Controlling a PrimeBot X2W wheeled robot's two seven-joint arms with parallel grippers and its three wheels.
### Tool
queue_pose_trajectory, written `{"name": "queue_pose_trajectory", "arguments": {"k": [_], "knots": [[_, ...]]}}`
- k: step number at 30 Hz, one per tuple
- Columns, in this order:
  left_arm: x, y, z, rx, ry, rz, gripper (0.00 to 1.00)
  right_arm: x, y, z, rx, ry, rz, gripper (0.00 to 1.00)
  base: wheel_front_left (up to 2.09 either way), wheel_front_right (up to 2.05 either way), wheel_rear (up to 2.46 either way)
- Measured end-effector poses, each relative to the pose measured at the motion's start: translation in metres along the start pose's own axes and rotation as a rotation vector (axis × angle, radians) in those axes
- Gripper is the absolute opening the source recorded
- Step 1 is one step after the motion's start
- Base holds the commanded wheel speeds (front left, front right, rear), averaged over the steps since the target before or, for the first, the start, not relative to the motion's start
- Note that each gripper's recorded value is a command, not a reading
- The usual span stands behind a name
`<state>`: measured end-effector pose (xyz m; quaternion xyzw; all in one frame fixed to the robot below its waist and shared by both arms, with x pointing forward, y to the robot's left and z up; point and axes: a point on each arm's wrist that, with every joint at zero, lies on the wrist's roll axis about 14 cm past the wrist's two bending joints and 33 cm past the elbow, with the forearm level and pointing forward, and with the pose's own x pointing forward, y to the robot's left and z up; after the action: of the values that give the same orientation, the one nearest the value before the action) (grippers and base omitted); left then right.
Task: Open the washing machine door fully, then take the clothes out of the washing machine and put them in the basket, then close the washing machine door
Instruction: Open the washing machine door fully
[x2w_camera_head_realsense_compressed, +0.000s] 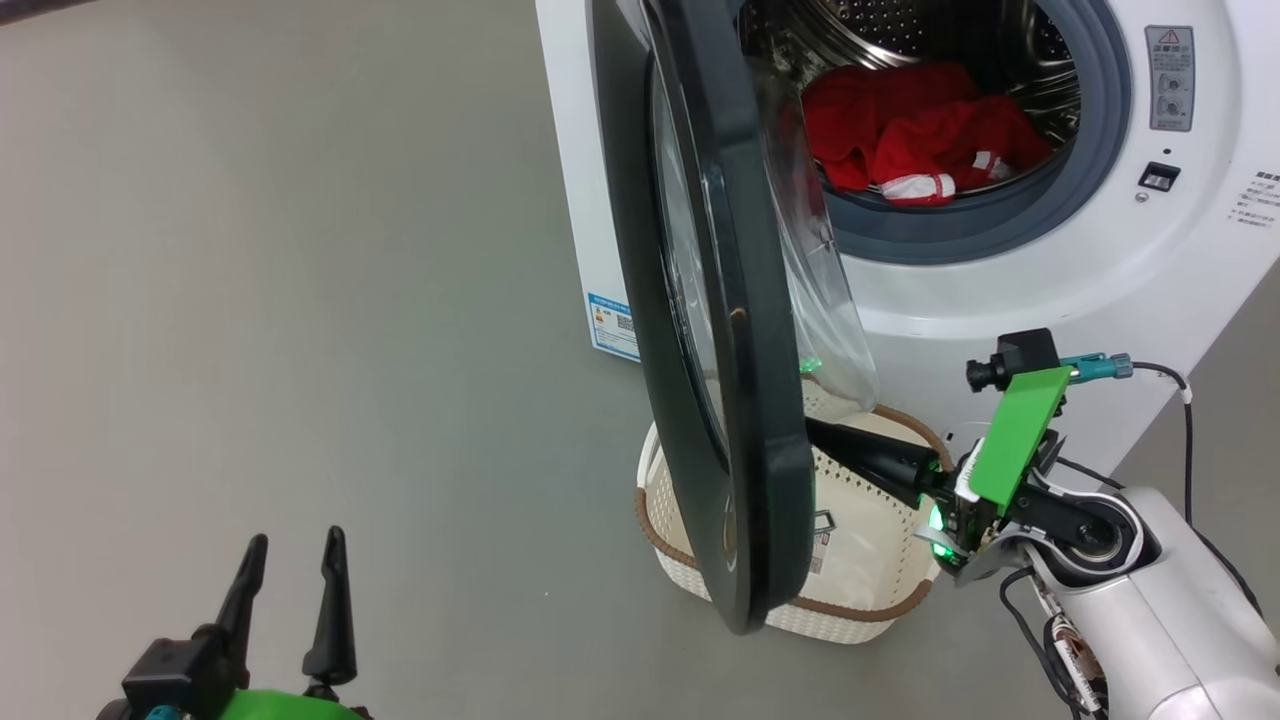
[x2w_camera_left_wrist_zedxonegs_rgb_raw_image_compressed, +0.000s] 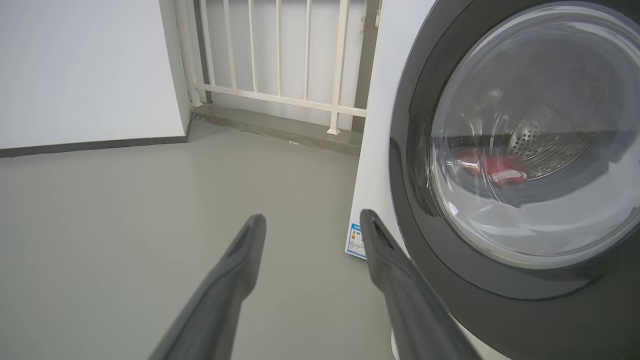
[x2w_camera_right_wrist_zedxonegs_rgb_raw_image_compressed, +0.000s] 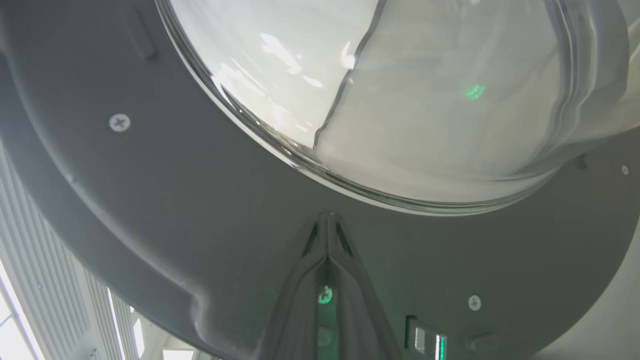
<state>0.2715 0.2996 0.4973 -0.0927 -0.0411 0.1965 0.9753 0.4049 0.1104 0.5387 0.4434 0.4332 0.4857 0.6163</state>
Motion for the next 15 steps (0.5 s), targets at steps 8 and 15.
{"name": "queue_pose_trajectory", "arguments": {"k": [8, 15], "knots": [[-0.002, 0.002, 0.001, 0.0, -0.003, 0.006, 1.0, 0.008, 0.003, -0.007, 0.001, 0.03, 0.012, 0.0, 0.0, 0.0, 0.0], [-0.004, 0.005, 0.002, 0.002, -0.005, 0.017, 1.0, 0.014, 0.006, -0.017, 0.005, 0.069, 0.023, 0.0, 0.0, 0.0, 0.0]]}}
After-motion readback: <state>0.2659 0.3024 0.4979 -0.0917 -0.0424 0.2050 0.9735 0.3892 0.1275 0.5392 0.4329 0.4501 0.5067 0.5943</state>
